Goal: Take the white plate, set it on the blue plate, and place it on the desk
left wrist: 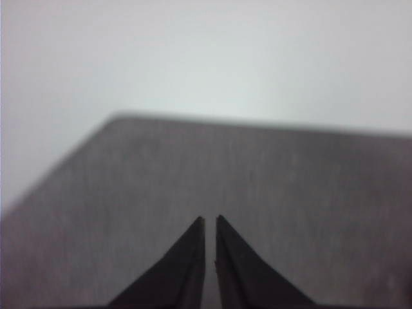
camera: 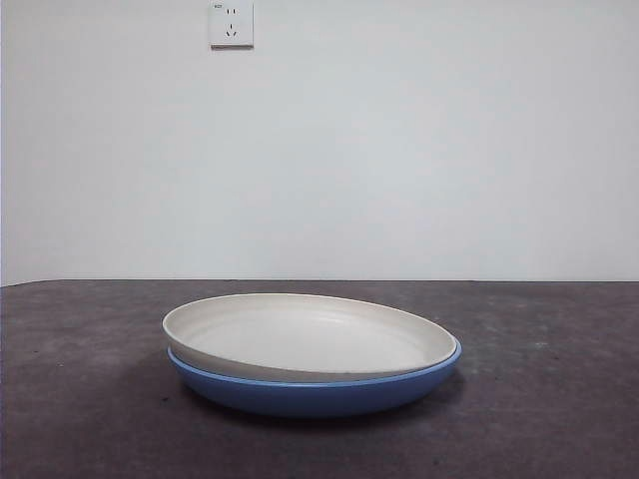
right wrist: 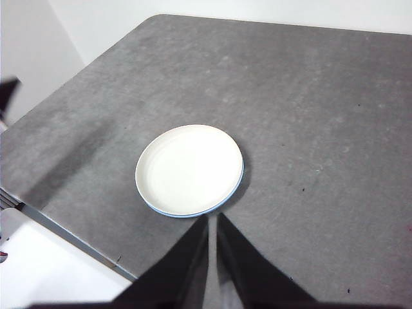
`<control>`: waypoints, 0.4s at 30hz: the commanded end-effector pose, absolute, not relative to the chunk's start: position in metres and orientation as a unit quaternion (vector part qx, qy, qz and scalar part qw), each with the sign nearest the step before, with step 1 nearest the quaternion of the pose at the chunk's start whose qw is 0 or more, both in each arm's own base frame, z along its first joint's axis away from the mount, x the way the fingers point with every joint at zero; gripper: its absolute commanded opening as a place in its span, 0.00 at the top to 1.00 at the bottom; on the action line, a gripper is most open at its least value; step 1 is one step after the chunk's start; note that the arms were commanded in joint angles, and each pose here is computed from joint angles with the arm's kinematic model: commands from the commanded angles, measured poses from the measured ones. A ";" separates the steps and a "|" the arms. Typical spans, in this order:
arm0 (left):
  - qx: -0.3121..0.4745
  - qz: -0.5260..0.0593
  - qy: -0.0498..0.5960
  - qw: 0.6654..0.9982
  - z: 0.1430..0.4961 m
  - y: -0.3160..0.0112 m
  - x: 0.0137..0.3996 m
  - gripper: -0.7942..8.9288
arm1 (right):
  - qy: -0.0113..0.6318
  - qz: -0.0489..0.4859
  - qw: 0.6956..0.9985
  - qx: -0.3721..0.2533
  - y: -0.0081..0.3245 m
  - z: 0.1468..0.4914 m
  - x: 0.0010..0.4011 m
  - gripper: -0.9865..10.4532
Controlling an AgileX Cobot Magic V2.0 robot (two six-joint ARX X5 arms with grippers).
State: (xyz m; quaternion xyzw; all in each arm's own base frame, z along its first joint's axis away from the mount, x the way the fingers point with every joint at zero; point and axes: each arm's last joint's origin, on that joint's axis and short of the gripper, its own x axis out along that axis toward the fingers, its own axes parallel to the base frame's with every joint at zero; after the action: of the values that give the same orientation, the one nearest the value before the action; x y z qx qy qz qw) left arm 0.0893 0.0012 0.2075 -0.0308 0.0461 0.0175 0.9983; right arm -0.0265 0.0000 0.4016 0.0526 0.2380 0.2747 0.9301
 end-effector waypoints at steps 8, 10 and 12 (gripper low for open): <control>-0.031 0.020 0.080 0.996 0.163 0.001 0.094 0.89 | 0.252 0.276 0.926 0.048 -0.001 0.402 -0.029 0.90; -0.031 0.020 0.085 0.996 0.157 0.001 0.095 0.89 | 0.252 0.276 0.926 0.048 -0.001 0.402 -0.029 0.90; -0.031 0.020 0.088 0.995 0.154 0.001 0.095 0.89 | 0.252 0.276 0.926 0.048 -0.001 0.401 -0.030 0.90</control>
State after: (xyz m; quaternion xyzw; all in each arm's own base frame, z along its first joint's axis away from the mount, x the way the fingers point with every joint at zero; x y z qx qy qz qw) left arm 0.0949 0.0012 0.1565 -0.0319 0.0879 0.0189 0.9954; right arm -0.0265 0.0000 0.4016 0.0526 0.2380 0.2745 0.9302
